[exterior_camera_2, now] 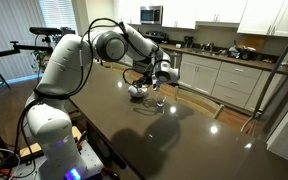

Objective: Slide the white mug to the right, pour the contents in the white mug into the bowl

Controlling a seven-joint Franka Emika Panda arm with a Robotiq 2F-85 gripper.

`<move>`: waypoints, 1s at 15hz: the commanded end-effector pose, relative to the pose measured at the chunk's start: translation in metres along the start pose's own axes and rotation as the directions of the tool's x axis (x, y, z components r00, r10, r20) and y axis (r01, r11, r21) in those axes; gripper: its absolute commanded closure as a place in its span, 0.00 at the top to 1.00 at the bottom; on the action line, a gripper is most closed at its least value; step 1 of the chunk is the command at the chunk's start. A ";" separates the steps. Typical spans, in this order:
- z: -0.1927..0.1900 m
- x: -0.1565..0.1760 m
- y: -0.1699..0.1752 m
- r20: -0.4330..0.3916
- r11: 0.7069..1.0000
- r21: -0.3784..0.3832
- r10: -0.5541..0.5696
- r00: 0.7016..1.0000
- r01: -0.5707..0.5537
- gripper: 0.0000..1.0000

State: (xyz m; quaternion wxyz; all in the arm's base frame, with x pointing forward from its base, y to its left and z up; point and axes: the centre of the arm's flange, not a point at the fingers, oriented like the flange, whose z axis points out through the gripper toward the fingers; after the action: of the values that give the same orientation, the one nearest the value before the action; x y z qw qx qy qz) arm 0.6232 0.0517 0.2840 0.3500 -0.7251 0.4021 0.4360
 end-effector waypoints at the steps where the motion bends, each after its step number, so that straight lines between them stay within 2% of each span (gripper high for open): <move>1: 0.000 -0.007 -0.008 -0.022 0.999 -0.011 -0.039 0.999 0.039 0.07; 15: -0.002 -0.027 -0.023 -0.113 0.990 -0.041 -0.142 0.983 0.138 0.07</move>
State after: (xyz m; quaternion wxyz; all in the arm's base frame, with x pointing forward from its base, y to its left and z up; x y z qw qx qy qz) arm 0.6366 0.0600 0.3001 0.3451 -0.7605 0.3822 0.3954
